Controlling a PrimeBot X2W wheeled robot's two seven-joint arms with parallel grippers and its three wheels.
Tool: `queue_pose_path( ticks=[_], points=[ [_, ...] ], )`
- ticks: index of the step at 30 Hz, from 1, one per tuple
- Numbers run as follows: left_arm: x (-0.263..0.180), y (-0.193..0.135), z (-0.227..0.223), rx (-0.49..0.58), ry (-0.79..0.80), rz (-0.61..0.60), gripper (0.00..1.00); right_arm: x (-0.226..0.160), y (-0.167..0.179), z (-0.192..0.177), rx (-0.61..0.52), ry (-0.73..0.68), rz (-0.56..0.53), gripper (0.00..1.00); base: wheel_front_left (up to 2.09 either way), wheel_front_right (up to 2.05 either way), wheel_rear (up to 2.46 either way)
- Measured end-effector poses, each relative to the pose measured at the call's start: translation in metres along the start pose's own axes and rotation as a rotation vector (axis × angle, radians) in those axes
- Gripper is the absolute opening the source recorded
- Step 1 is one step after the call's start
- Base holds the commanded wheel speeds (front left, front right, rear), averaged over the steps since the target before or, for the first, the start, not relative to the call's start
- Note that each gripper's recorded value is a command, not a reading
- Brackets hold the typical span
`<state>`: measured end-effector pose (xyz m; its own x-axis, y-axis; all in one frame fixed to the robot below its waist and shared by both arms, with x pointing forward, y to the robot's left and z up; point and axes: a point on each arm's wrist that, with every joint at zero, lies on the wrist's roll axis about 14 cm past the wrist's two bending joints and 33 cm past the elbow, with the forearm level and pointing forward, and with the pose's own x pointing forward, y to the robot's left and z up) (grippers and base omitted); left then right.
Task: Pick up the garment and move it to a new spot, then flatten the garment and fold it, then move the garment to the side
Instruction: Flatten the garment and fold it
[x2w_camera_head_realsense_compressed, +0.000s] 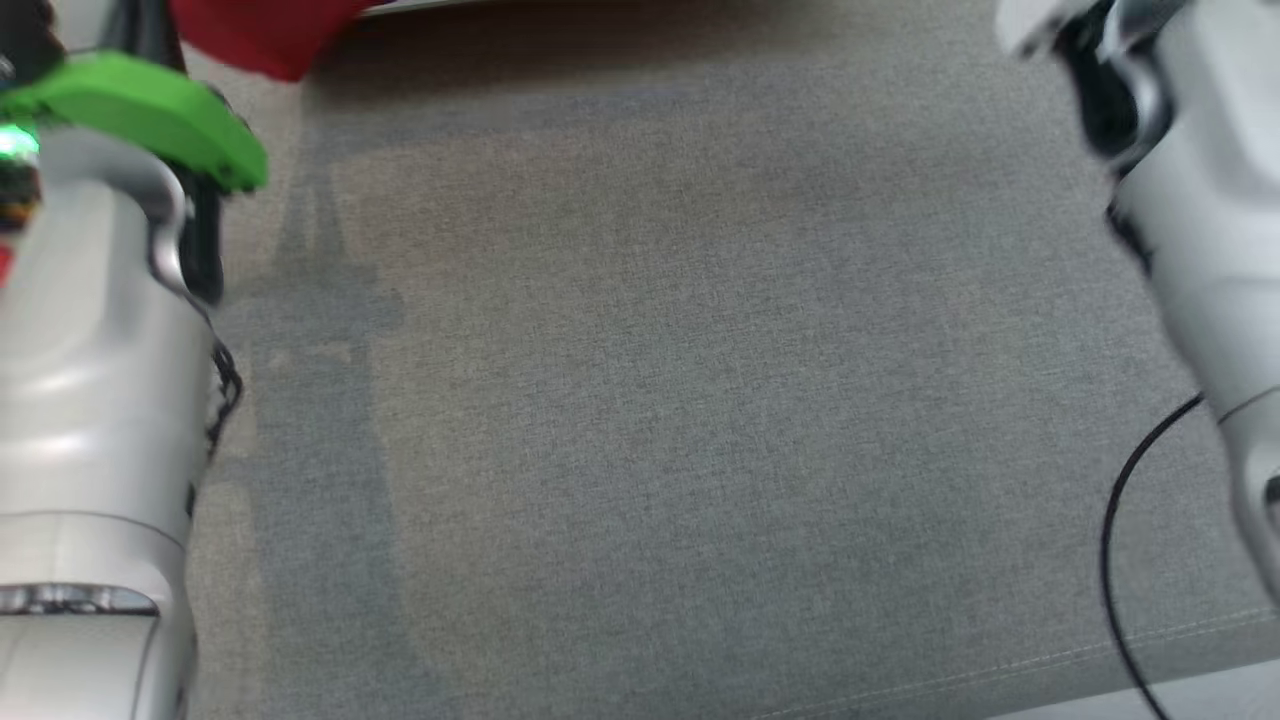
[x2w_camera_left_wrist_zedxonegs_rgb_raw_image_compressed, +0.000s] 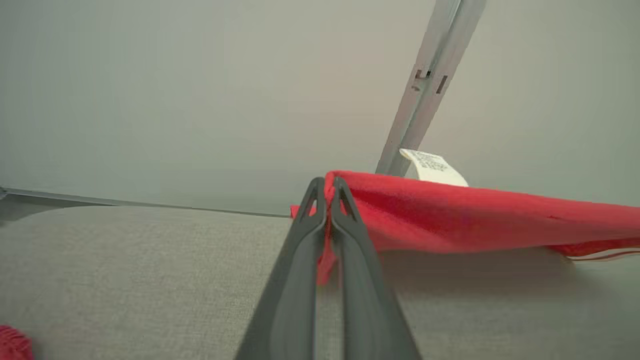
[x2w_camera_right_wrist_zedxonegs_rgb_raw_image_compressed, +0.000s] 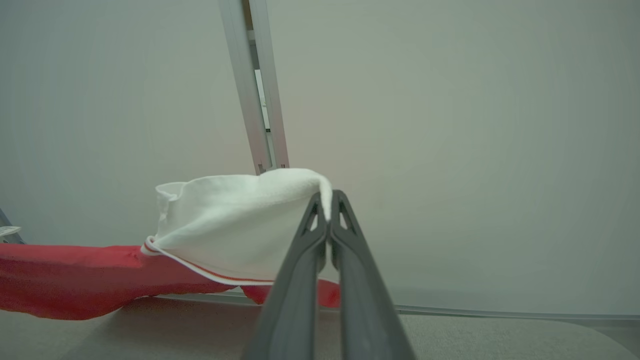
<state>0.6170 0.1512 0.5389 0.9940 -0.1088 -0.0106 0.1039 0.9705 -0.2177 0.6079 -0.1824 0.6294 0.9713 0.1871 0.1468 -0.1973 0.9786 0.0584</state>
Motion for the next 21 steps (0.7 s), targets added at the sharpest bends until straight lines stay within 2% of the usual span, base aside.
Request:
queue_pose_path(
  ticks=[4, 10, 15, 18, 21],
  points=[
    [-0.014, 0.007, -0.064, -0.03, 0.145, 0.039, 0.0, -0.018, 0.005, -0.074, 0.068, 0.152, -0.019, 0.0, 0.0, 0.0, 0.0],
    [-0.037, 0.01, -0.118, -0.088, 0.258, 0.065, 0.0, -0.044, 0.01, -0.127, 0.128, 0.235, -0.012, 0.0, 0.0, 0.0, 0.0],
    [-0.067, 0.018, -0.125, -0.105, 0.243, 0.077, 0.0, -0.077, 0.007, -0.129, 0.177, 0.204, -0.005, 0.0, 0.0, 0.0, 0.0],
    [-0.097, 0.024, -0.129, -0.098, 0.23, 0.085, 0.0, -0.119, 0.012, -0.143, 0.201, 0.229, -0.006, 0.0, 0.0, 0.0, 0.0],
    [-0.123, 0.026, -0.121, -0.072, 0.184, 0.079, 0.0, -0.153, 0.009, -0.141, 0.211, 0.22, -0.022, 0.0, 0.0, 0.0, 0.0]
  ],
)
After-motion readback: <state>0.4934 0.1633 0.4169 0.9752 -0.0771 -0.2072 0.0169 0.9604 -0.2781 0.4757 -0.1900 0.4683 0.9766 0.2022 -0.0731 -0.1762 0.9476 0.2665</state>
